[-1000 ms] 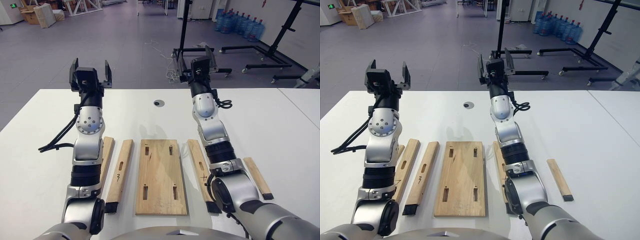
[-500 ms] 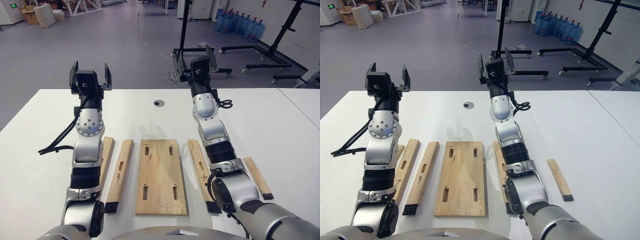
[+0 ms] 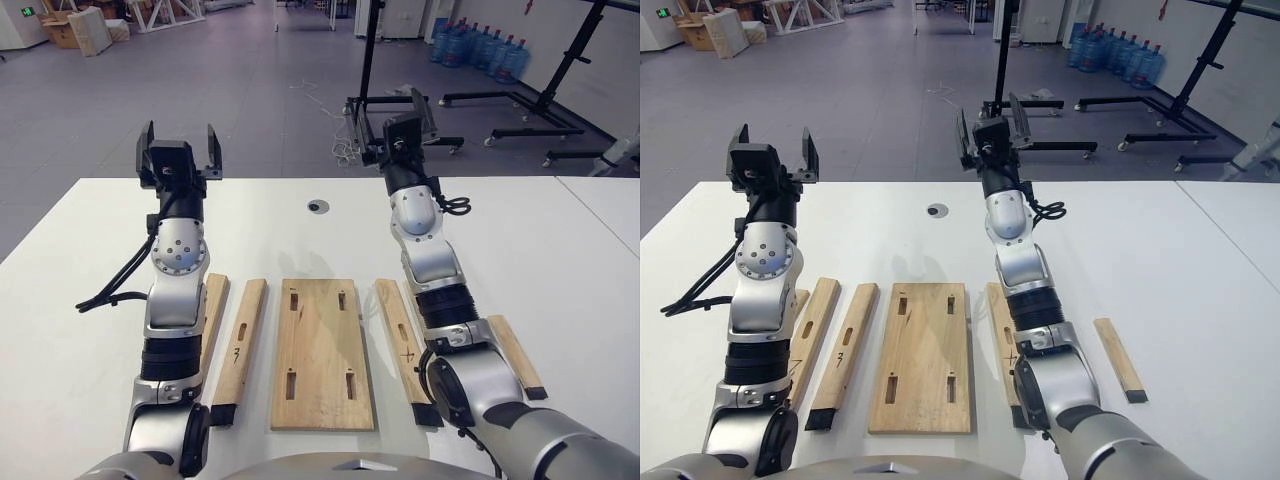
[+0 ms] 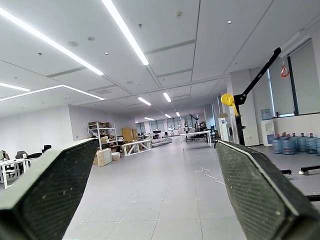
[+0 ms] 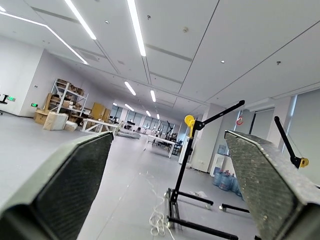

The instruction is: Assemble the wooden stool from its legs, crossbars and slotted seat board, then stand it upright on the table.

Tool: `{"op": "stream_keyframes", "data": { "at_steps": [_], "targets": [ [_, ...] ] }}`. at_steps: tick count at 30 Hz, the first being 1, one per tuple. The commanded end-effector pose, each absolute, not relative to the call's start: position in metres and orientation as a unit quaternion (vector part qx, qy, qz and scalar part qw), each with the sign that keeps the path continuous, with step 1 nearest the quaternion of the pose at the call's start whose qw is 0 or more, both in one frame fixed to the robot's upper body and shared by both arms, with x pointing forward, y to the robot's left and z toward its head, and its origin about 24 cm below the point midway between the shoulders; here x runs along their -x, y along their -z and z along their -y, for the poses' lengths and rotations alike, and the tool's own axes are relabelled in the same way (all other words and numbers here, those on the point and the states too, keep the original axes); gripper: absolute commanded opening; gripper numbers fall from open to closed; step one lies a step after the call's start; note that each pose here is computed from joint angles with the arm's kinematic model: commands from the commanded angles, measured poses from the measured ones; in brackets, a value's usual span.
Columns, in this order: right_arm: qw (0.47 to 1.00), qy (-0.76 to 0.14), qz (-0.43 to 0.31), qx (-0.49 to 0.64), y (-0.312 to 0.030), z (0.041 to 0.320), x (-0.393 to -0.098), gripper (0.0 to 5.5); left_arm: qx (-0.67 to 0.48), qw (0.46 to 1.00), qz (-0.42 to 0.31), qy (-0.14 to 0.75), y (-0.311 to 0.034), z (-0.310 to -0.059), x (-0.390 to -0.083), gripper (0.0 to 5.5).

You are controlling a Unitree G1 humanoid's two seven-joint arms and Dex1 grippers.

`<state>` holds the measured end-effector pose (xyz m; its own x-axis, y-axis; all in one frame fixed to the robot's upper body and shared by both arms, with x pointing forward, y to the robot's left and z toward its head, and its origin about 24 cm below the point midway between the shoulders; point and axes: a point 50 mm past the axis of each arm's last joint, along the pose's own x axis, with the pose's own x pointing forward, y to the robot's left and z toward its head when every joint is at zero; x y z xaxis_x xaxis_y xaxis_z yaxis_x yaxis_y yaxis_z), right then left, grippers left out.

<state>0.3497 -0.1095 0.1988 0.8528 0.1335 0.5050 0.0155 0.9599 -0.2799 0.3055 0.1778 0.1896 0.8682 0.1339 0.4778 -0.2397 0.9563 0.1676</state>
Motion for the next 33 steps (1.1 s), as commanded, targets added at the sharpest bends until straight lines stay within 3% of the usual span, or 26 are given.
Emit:
{"op": "stream_keyframes", "data": {
  "at_steps": [1, 6, 15, 22, 33],
  "targets": [
    [0.976, -0.043, 0.189, 0.099, -0.176, 0.147, -0.335, 4.12, -0.106, 0.963, 0.23, -0.092, -0.186, -0.175, -0.304, 4.27],
    [0.993, -0.052, 0.057, 0.088, -0.131, 0.203, -0.295, 4.12, -0.083, 0.968, 0.224, -0.08, -0.179, -0.173, -0.293, 4.27],
    [0.984, -0.047, -0.099, 0.14, -0.094, 0.285, -0.224, 4.12, -0.062, 0.971, 0.209, -0.098, -0.167, -0.177, -0.267, 4.27],
    [0.967, -0.065, -0.203, 0.138, -0.07, 0.302, -0.172, 4.12, -0.052, 0.972, 0.202, -0.106, -0.162, -0.176, -0.257, 4.27],
    [0.916, -0.056, -0.383, 0.108, -0.03, 0.325, -0.115, 4.12, -0.049, 0.971, 0.2, -0.12, -0.161, -0.175, -0.25, 4.27]
  ]
}}
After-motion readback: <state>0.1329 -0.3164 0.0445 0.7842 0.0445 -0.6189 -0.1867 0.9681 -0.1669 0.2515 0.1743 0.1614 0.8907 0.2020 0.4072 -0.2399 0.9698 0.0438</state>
